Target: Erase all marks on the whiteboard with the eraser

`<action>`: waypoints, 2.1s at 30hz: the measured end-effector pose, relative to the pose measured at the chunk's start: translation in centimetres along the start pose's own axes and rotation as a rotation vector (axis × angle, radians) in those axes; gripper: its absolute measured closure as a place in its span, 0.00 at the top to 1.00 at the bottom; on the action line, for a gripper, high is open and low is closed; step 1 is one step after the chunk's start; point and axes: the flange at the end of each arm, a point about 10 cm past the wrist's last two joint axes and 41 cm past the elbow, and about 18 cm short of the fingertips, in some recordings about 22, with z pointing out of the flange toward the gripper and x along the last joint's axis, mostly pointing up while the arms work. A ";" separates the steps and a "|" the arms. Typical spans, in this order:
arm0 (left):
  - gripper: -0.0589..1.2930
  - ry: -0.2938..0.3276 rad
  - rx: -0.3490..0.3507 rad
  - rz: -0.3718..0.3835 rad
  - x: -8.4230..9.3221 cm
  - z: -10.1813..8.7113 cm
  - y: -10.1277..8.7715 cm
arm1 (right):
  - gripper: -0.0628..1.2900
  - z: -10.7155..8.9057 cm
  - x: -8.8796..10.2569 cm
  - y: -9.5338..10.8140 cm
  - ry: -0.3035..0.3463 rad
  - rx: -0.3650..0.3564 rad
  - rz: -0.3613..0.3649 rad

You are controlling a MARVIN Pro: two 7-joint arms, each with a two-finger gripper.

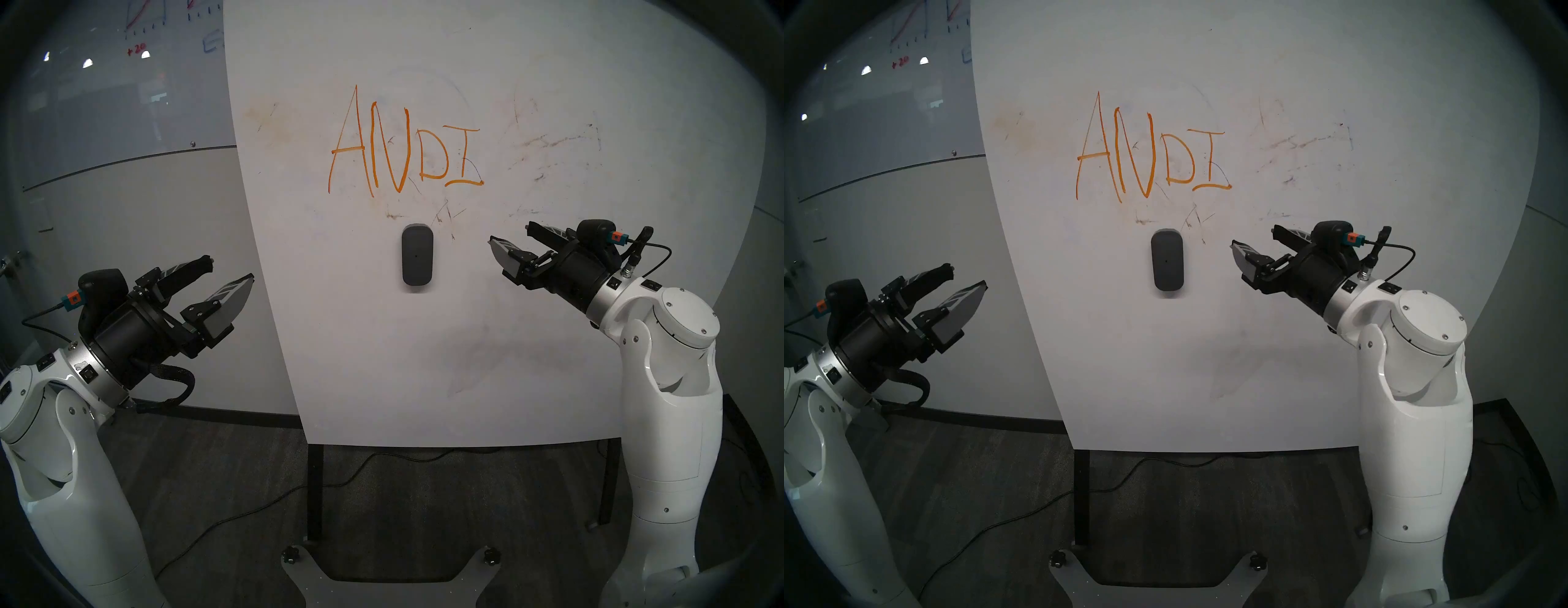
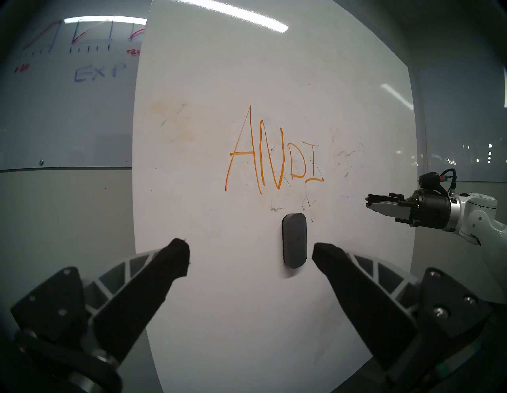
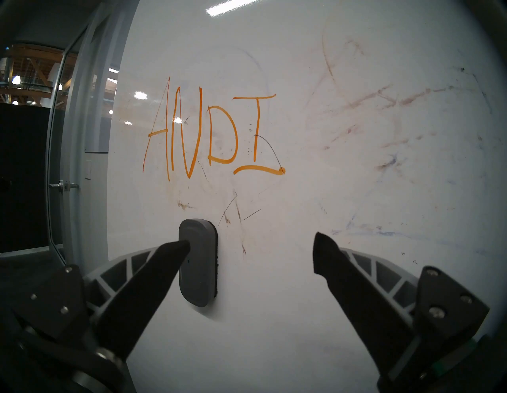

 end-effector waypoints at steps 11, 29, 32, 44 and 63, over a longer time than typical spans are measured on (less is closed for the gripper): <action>0.96 0.006 -0.004 0.001 0.1 0.0 0.0 | 0.95 0.1 -0.1 -0.1 -0.005 0.003 -0.004; 0.96 0.009 -0.007 0.002 0.1 0.0 0.1 | 0.95 1.7 -1.0 -2.5 -0.057 0.055 -0.013; 0.96 0.009 -0.007 0.002 0.1 0.0 0.1 | 0.95 2.0 -1.1 -3.2 -0.067 0.063 -0.013; 0.96 0.009 -0.006 0.004 0.1 0.0 0.1 | 0.95 3.1 -1.4 -5.7 -0.103 0.085 -0.014; 0.96 0.010 -0.004 0.004 0.1 0.0 0.1 | 0.95 4.6 -2.2 -9.7 -0.140 0.127 0.008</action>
